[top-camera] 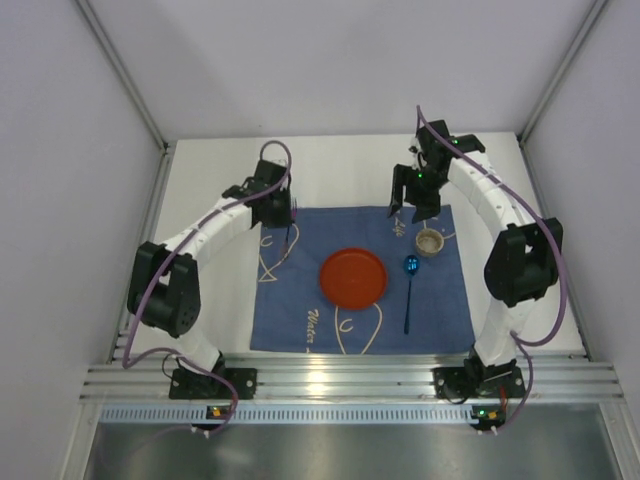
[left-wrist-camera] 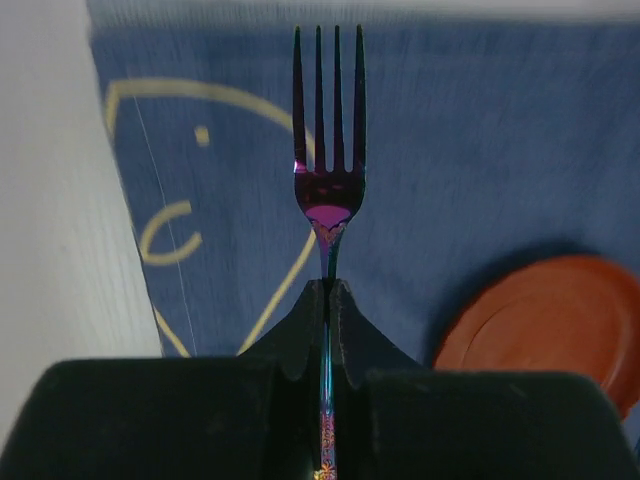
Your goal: Set the dinner table for one person
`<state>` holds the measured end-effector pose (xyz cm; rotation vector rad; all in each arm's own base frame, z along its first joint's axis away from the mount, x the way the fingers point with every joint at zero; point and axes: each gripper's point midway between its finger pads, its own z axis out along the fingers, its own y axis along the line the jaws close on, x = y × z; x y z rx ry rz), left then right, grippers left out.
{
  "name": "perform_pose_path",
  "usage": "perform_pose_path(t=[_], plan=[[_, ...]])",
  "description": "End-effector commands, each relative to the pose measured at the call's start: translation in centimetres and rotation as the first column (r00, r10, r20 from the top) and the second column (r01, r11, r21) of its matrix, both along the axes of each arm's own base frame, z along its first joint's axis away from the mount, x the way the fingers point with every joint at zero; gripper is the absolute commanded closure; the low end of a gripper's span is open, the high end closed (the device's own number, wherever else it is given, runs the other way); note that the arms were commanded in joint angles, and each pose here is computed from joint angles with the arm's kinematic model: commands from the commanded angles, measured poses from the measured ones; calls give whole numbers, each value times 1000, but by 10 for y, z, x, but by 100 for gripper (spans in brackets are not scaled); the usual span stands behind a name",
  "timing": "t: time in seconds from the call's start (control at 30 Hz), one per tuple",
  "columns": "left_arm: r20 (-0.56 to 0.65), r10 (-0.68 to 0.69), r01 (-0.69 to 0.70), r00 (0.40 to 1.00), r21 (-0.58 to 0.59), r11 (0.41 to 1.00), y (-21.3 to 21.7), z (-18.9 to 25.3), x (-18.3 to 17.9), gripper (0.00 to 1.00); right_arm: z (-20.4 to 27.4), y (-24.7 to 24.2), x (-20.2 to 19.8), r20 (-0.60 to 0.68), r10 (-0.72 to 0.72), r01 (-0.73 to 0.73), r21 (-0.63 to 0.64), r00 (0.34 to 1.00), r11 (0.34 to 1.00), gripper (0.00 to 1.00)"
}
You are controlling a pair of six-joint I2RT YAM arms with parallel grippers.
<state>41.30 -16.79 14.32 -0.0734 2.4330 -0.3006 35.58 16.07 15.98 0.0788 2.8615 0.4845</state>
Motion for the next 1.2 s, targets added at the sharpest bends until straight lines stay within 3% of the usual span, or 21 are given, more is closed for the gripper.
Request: perform_pose_path(t=[0.0,0.07,0.17,0.53,0.6,0.63,0.7,0.8,0.9,1.03,1.1,1.17], plan=[[-121,-44,43,992,-5,999,-4,-41,-60,100,8,10,13,22,-18,17,51,1000,999,32],[-161,-64,58,985,-42,997,-8,-58,-84,100,2,13,11,4,-16,15,53,1000,998,22],[-197,-95,89,976,-36,995,-21,-74,-101,100,-3,16,8,-11,-2,2,49,1000,999,14],[-337,-79,59,938,-69,996,-32,-116,-143,98,-14,17,6,-47,-7,9,42,999,999,7],[-358,-85,61,930,-79,995,-33,-119,-150,72,-14,18,5,-48,-3,5,45,999,999,7],[-362,-80,54,929,-79,995,-32,-119,-151,50,-14,17,5,-49,-5,7,43,999,999,7],[-358,-64,44,931,-63,997,-29,-112,-151,39,-14,17,4,-48,-4,6,41,999,999,6],[-315,-35,25,948,-36,999,-25,-87,-140,14,-11,17,4,-36,-1,2,41,999,999,5],[-223,-12,10,975,-12,1000,-22,-45,-121,7,3,21,6,15,19,-20,50,1000,999,4],[-2,39,-38,999,60,997,-7,39,-75,5,53,32,19,166,48,-62,78,985,995,2],[99,71,-83,993,127,988,10,69,-58,4,79,32,26,250,47,-69,78,967,995,2],[288,143,-199,947,175,964,34,109,-37,3,121,25,34,375,32,-62,67,926,996,2]])
